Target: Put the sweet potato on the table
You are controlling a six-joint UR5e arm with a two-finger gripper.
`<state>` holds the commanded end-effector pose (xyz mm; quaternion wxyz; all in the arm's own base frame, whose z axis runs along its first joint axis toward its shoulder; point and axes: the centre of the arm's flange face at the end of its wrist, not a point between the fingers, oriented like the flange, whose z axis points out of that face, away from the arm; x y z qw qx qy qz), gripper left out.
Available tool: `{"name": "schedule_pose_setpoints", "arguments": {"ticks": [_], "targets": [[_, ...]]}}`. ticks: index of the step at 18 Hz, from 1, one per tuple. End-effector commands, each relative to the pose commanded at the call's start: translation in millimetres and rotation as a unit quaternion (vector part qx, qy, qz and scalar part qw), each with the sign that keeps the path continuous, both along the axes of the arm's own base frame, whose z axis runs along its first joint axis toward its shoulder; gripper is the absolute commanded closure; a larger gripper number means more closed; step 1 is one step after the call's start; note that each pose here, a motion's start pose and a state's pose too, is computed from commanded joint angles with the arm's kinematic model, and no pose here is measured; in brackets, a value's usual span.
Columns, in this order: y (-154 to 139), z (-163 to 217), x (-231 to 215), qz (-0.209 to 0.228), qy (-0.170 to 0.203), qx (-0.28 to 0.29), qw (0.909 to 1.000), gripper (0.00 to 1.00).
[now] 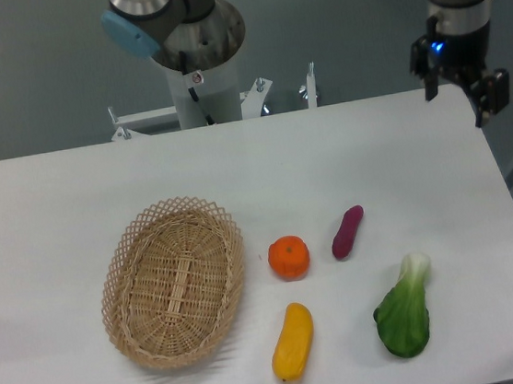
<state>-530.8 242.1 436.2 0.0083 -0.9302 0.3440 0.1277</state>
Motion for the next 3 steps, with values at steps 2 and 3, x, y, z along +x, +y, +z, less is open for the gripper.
{"name": "schedule_pose_setpoints", "arguments": {"ticks": [2, 3], "targets": [[0.1, -0.6, 0.2, 0.0, 0.0, 0.001, 1.0, 0.0], [0.1, -0.6, 0.2, 0.003, 0.0, 0.001, 1.0, 0.0]]}}
